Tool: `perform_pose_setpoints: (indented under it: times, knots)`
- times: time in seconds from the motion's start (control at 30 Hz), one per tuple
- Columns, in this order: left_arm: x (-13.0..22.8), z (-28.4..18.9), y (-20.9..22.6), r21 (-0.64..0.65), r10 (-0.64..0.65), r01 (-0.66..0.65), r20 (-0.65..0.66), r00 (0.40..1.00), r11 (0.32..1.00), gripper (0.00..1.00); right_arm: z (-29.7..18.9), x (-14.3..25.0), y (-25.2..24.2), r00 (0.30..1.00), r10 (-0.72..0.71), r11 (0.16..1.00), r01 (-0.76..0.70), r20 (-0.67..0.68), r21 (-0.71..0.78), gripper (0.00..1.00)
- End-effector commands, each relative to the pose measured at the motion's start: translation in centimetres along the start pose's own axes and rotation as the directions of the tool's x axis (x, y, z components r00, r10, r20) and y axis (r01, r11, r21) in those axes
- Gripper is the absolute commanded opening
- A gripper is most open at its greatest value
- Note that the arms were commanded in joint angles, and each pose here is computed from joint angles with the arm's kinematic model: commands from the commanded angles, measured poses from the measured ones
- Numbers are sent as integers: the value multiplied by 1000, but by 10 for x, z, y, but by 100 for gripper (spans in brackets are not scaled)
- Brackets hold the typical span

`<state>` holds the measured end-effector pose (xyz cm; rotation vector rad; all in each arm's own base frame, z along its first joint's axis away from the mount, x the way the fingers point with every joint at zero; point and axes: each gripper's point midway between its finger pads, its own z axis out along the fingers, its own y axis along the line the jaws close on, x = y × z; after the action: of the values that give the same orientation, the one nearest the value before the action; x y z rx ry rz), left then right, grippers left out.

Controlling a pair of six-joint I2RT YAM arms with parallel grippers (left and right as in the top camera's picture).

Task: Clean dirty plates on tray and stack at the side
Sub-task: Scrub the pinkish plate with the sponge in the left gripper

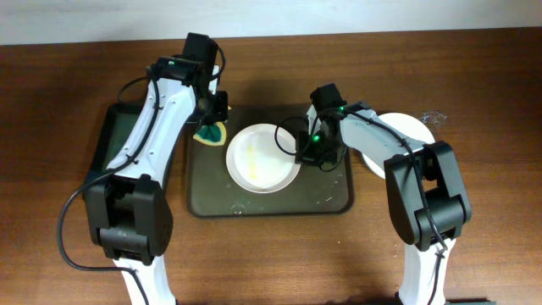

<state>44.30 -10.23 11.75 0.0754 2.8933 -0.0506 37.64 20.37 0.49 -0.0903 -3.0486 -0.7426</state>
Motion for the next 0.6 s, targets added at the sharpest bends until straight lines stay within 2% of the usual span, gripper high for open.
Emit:
perform_pose_setpoints:
  times: [0.0, 0.13, 0.37, 0.57]
  knots:
    - [2, -3, -16, 30, 45, -45, 2, 999, 999, 0, 13, 12, -6, 998, 26, 1000, -25, -51, 5, 4]
    - [12, 5, -29, 87, 58, -55, -26, 998, 995, 0, 13, 12, -6, 998, 24, 1000, -24, -49, 4, 4]
    - [48, 53, -61, 169, 113, -100, -72, 991, 981, 0, 13, 12, -6, 998, 24, 1000, -24, -50, 4, 4]
    - [73, 85, -87, 188, 169, -157, -51, 984, 970, 0, 13, 12, -6, 998, 25, 1000, -25, -51, 4, 4]
